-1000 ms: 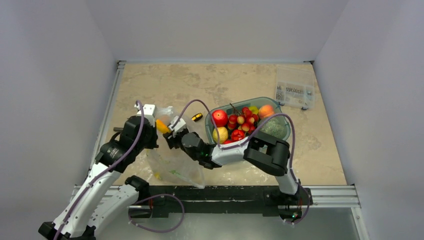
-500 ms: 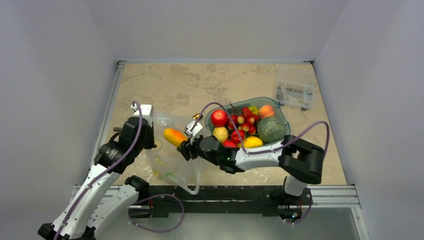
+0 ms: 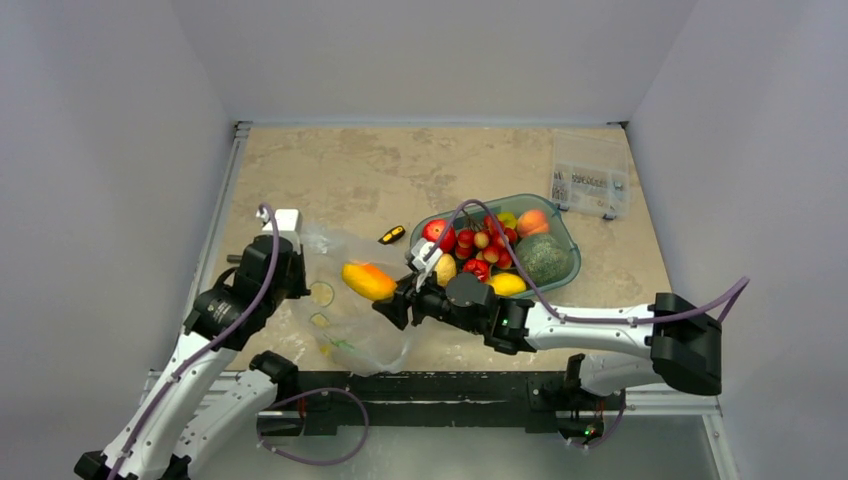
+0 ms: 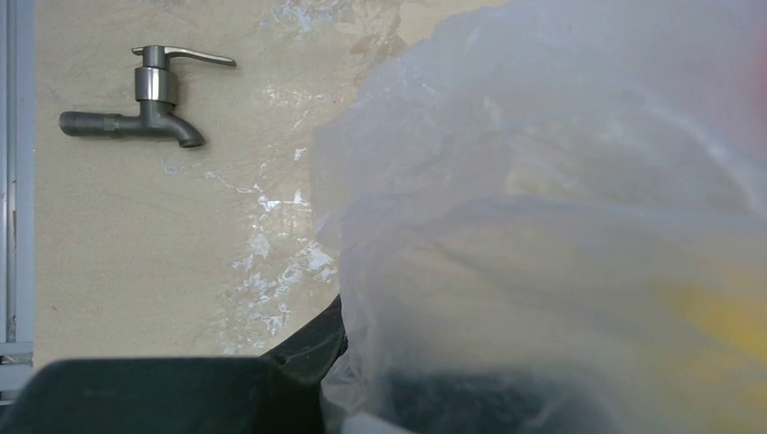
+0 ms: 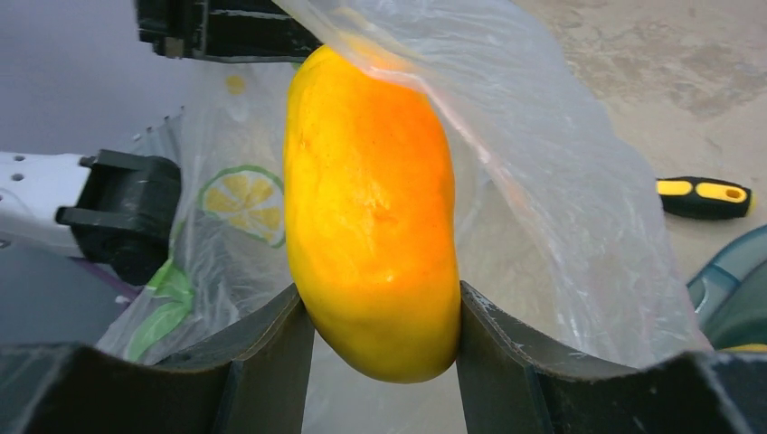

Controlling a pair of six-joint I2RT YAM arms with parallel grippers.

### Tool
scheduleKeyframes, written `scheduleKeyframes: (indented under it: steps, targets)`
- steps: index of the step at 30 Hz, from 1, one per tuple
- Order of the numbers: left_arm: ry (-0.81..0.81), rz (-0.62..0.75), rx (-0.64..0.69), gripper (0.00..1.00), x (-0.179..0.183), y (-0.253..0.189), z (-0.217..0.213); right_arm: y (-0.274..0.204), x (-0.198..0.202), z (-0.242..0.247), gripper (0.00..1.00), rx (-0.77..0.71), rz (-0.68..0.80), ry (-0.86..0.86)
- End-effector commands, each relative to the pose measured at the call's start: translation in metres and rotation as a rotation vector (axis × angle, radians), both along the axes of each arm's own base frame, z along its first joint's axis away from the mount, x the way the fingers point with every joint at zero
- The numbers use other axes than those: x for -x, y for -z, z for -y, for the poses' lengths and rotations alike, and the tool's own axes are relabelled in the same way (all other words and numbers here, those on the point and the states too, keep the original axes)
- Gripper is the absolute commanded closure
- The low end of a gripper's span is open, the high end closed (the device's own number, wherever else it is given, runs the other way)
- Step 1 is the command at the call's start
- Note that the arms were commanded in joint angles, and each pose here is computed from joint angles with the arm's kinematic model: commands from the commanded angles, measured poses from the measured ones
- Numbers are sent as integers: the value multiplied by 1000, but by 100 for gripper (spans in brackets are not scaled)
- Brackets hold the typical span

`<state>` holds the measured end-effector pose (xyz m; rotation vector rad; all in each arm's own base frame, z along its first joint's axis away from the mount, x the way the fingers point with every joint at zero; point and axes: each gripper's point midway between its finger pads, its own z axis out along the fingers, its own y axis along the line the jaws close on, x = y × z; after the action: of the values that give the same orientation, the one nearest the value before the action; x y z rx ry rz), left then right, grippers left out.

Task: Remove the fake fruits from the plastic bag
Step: Take out the fake fruit from the plastic bag, then place the fake fruit in the bin.

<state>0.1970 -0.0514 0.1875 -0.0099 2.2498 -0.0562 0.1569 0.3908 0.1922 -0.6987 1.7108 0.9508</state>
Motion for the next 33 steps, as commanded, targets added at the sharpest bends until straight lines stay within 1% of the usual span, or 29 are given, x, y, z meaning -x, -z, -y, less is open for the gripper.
scheduleKeyframes:
  steps: [1, 3, 4, 9, 11, 14, 18, 21, 23, 27, 30, 33]
  targets:
    - [104, 33, 79, 100, -7, -12, 25, -28, 23, -15, 100, -101, -14, -134]
    - [149, 10, 99, 100, -6, -9, 35, -40, 22, -25, 100, -138, -5, -148]
    - [146, 0, 93, 100, -6, -7, 34, -46, 21, -30, 100, -151, -1, -151]
    - [37, -1, 41, 100, -7, -6, 14, -70, 22, -44, 100, -187, 6, -181]
    - [-34, 8, 18, 100, -8, -6, 3, -76, 22, -41, 100, -197, 10, -176]
    - [-190, 25, -43, 100, -7, -7, -25, -85, 20, -27, 100, -204, 25, -140]
    - [-307, 44, -89, 100, -3, -12, -45, -91, 13, 3, 100, -210, 37, -53]
    - [-384, 53, -124, 100, 1, -15, -59, -77, -9, 35, 100, -159, 29, 127]
    - [-407, 61, -128, 100, 2, -17, -63, -61, -24, 61, 100, -112, 30, 261]
    - [-396, 66, -113, 100, 2, -18, -61, -41, -55, 117, 100, -75, 9, 533]
    - [-379, 68, -104, 100, 1, -17, -58, -23, -87, 169, 100, -51, -57, 779]
    - [-361, 62, -99, 100, 0, -16, -55, -16, -113, 213, 100, -24, -91, 946]
